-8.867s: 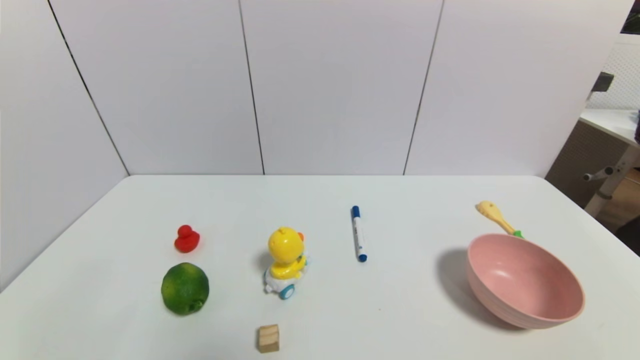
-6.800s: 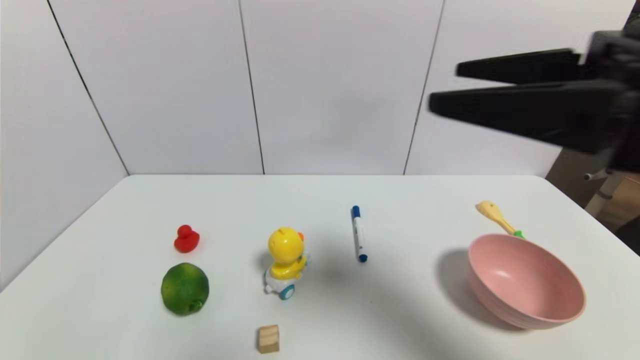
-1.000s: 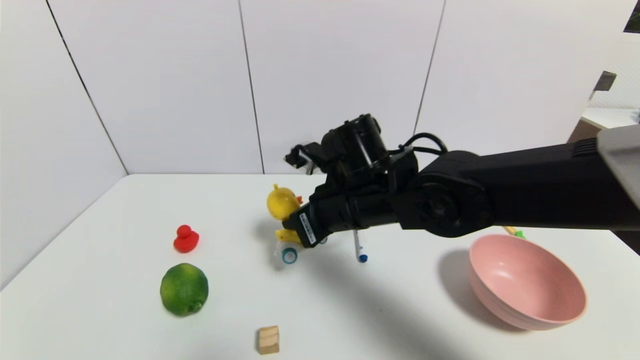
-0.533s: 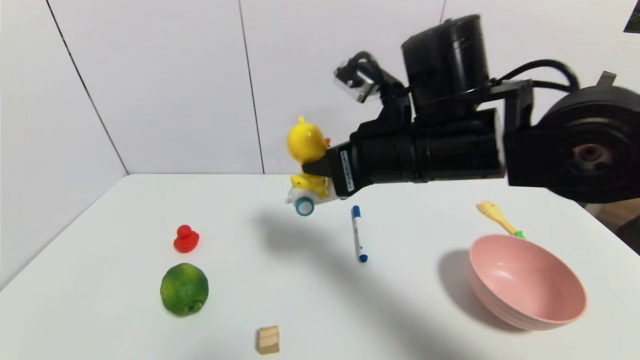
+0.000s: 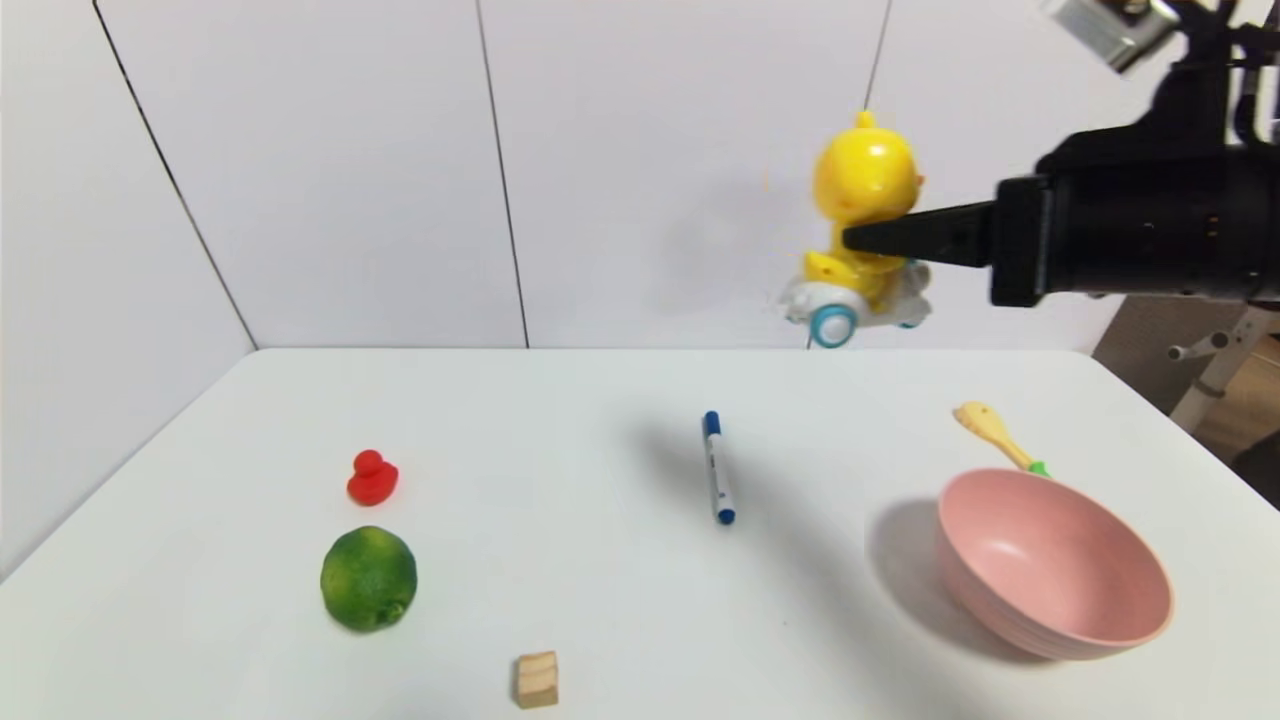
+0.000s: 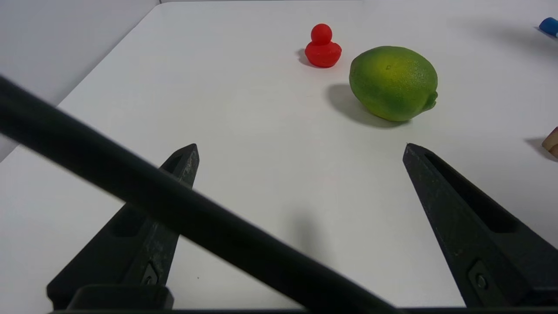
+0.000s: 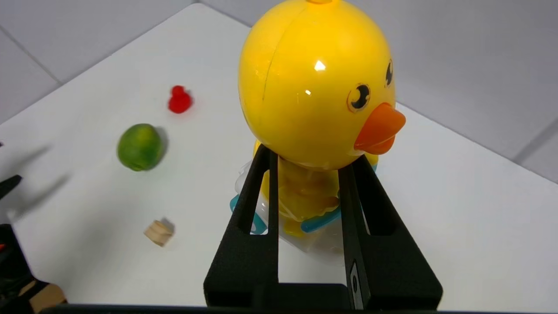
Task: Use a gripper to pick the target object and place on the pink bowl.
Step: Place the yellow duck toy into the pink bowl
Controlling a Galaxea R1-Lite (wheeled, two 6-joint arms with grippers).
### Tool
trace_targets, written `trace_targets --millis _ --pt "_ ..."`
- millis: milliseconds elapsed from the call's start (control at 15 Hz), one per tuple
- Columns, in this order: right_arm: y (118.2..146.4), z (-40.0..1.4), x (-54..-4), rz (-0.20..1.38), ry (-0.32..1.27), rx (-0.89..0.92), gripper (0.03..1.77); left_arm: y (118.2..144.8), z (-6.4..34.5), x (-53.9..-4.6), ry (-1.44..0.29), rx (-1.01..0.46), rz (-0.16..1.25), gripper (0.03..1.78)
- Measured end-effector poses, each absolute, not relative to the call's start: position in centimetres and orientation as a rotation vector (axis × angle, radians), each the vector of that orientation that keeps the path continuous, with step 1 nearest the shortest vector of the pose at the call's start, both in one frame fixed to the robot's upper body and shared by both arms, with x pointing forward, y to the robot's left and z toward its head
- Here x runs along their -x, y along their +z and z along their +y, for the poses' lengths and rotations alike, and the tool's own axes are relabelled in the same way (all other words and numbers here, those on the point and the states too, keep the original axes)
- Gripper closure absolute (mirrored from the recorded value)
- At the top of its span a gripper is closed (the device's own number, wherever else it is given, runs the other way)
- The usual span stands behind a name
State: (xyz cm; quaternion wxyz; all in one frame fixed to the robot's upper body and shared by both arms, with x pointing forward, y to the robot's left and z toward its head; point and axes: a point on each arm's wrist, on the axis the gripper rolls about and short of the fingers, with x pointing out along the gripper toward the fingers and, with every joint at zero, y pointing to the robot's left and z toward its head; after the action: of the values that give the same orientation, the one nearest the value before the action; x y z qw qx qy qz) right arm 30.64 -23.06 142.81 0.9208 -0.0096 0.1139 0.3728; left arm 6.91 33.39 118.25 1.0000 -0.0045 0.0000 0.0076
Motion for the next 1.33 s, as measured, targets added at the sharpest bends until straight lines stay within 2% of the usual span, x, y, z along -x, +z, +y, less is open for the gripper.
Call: trace_targets --millis 333,733,1333 --pt "139.8 -29.2 -26.8 0.271 0.587 0.03 1.39 118.2 33.4 -6.9 0.015 0.009 0.0 0.12" --pt "132.8 -32.2 -24.2 0.439 0.458 0.074 1.39 118.2 33.4 -6.9 0.014 0.009 0.0 0.12" --pt "131.1 -32.7 -25.3 0.474 0.427 0.06 1.39 118.2 33.4 -6.9 0.015 0.009 0.0 0.12"
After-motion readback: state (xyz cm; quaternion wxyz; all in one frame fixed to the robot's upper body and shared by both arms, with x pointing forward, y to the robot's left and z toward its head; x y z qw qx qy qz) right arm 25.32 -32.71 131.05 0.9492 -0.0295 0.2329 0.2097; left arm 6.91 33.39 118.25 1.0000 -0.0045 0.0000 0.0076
